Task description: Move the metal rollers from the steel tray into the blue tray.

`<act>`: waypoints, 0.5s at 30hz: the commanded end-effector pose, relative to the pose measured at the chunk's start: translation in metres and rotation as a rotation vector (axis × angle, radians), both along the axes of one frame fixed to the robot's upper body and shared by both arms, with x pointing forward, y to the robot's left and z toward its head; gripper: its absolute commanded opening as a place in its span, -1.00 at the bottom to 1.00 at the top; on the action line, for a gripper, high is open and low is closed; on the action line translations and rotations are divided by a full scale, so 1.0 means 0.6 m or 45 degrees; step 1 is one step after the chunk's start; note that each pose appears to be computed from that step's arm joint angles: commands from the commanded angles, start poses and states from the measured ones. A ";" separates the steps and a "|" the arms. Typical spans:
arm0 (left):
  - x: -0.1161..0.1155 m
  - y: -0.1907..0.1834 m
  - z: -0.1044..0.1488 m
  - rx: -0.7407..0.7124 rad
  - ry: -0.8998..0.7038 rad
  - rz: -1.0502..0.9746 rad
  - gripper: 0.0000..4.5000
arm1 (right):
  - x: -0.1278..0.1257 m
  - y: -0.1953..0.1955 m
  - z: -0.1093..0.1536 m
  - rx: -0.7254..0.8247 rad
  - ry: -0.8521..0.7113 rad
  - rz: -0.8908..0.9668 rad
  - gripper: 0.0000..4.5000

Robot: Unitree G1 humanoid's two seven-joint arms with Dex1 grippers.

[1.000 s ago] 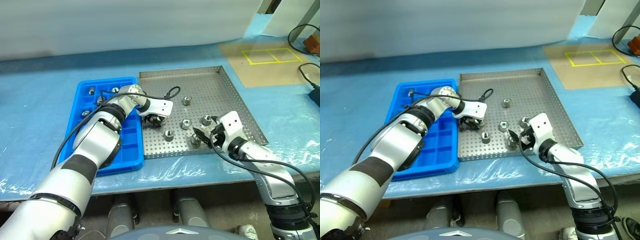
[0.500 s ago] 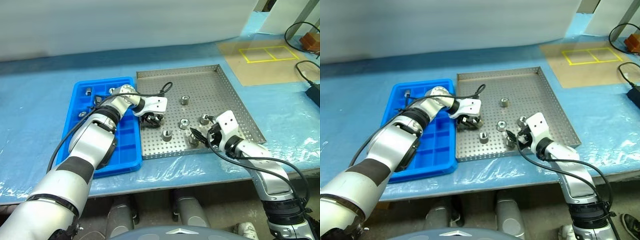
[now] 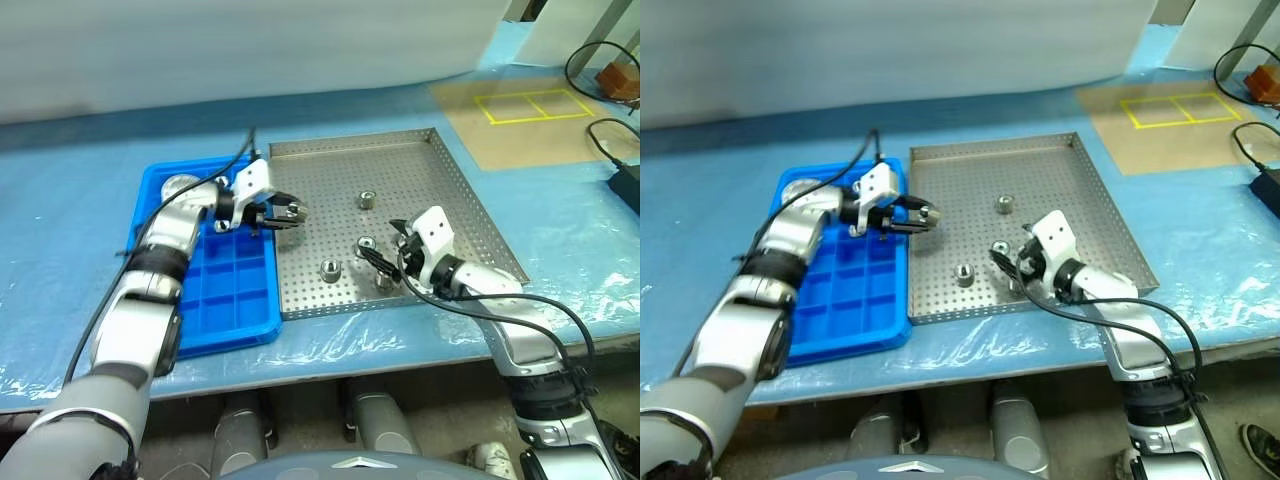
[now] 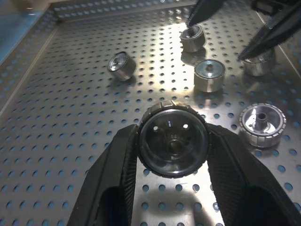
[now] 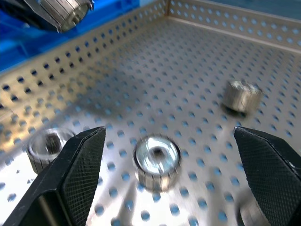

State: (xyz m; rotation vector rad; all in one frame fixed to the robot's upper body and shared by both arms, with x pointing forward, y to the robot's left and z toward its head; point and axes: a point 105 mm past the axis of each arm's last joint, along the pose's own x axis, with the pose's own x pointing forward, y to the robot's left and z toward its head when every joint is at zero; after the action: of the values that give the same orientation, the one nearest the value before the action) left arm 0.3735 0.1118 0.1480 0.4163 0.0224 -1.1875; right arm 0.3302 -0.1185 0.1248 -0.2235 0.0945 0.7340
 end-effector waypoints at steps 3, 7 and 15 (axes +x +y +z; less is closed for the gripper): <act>-0.046 0.045 0.055 -0.165 -0.069 0.243 -0.08 | 0.022 0.062 0.054 0.036 -0.095 0.270 1.00; -0.081 0.091 0.065 -0.204 -0.071 0.426 -0.08 | 0.030 0.113 0.083 0.039 -0.118 0.500 1.00; -0.141 0.164 0.051 -0.239 -0.076 0.839 -0.08 | 0.021 0.182 0.066 0.005 -0.065 0.787 1.00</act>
State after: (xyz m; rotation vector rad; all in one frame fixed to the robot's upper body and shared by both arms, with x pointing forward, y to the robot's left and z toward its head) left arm 0.2953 0.2083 0.1601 0.2371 0.0613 -0.5742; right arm 0.3449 -0.0157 0.1545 -0.2472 0.0195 1.3005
